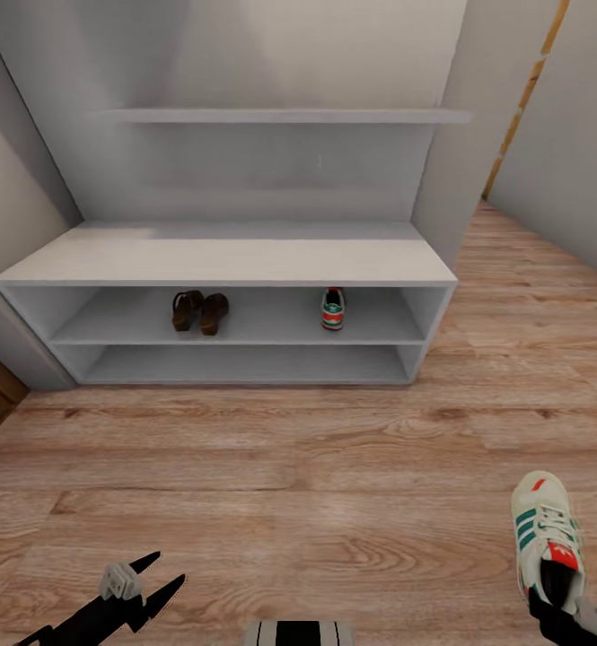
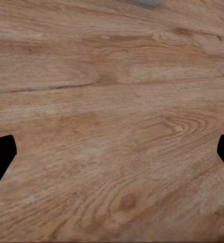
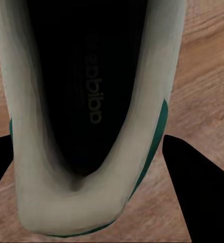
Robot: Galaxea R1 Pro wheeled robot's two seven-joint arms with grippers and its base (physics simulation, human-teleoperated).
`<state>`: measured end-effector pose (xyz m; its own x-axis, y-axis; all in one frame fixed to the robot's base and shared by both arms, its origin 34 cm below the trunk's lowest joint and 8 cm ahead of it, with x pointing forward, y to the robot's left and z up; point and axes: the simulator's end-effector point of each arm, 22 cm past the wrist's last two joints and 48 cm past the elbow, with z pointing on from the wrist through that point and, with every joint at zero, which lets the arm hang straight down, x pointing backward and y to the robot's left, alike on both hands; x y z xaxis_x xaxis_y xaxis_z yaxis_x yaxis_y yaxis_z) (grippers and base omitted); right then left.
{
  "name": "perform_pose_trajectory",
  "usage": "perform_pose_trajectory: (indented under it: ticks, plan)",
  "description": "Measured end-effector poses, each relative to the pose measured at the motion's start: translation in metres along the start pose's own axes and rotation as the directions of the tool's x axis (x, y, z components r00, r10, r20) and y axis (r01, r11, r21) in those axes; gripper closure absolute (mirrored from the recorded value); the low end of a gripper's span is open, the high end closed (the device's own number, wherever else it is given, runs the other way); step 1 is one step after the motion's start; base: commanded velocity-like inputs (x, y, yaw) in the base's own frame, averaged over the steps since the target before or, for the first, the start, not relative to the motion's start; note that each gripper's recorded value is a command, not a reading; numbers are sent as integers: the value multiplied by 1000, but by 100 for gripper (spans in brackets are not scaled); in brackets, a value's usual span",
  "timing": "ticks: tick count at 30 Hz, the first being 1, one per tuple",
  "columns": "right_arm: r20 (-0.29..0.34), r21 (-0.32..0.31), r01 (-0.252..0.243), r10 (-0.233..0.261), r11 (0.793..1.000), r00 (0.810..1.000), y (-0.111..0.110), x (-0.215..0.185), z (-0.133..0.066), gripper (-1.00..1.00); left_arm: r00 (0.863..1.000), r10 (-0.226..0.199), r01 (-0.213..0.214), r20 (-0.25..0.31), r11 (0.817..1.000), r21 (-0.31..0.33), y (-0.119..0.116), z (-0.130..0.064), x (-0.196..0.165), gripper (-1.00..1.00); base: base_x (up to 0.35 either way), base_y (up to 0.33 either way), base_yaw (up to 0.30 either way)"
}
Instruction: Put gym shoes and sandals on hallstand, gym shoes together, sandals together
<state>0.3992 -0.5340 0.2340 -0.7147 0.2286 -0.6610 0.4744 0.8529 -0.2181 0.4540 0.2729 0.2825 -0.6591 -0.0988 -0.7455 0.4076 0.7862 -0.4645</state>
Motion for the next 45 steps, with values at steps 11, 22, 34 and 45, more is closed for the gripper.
perform_pose_trajectory:
  ticks: [11, 22, 34, 45]
  plan:
    - [-7, -18, 3, -3, 1000, 1000, 11, 4, -1, 100, 1000, -4, 4, 1, 1000, 3, -1, 0, 1, -100, 0, 309, 0]
    - [-7, -22, 3, -3, 1000, 1000, 12, 5, -1, 100, 1000, -3, 3, 4, 1000, 5, -1, 0, 0, -100, 0, 310, 0]
    - [-7, -23, 4, -4, 1000, 1000, 12, 5, -1, 100, 1000, -4, 4, 4, 1000, 3, -1, 0, 0, -100, 0, 310, 0]
    - [-7, -24, 4, -4, 1000, 1000, 12, 5, -1, 100, 1000, -3, 3, 4, 1000, 3, -1, 0, -1, -100, 0, 310, 0]
